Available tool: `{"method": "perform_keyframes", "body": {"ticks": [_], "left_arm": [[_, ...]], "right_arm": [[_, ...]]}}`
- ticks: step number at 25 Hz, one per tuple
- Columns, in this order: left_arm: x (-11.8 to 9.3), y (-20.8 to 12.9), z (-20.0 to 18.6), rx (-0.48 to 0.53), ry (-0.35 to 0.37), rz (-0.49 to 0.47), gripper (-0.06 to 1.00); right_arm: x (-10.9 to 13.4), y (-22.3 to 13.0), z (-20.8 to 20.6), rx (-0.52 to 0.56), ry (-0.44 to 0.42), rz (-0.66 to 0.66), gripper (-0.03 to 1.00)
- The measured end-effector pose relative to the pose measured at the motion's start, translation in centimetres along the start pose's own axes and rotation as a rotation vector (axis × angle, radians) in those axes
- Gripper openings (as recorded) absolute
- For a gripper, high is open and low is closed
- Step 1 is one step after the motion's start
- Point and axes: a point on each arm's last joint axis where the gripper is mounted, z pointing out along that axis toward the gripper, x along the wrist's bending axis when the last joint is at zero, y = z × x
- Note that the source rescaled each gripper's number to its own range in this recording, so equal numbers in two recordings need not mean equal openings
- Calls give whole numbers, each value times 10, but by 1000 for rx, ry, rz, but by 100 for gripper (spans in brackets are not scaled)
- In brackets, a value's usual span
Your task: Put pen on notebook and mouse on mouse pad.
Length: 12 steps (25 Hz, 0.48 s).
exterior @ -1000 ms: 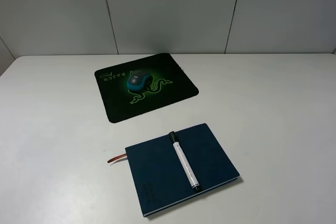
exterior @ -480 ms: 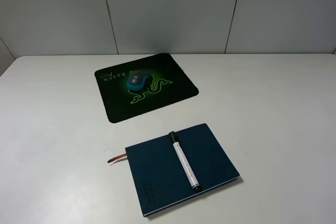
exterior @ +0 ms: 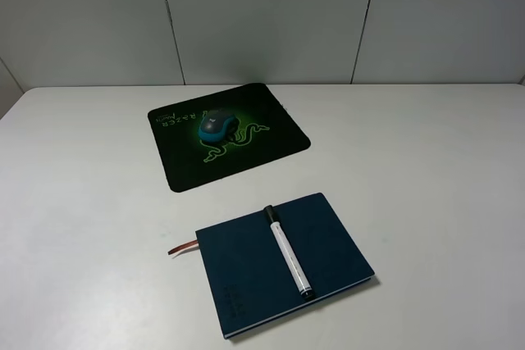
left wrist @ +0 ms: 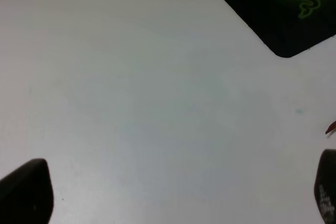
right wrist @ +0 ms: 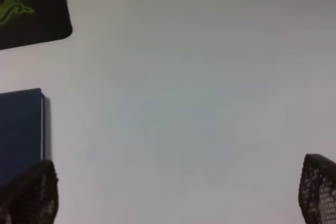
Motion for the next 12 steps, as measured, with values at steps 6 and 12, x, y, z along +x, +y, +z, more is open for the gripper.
{"method": "perform_keyframes", "body": {"ticks": [6, 12], "left_arm": [[0, 0, 0, 0, 0, 0, 100], [0, 0, 0, 0, 0, 0, 100]], "right_arm": [[0, -1, 4, -10, 0, -1, 100], [0, -1, 4, -10, 0, 0, 100]]}}
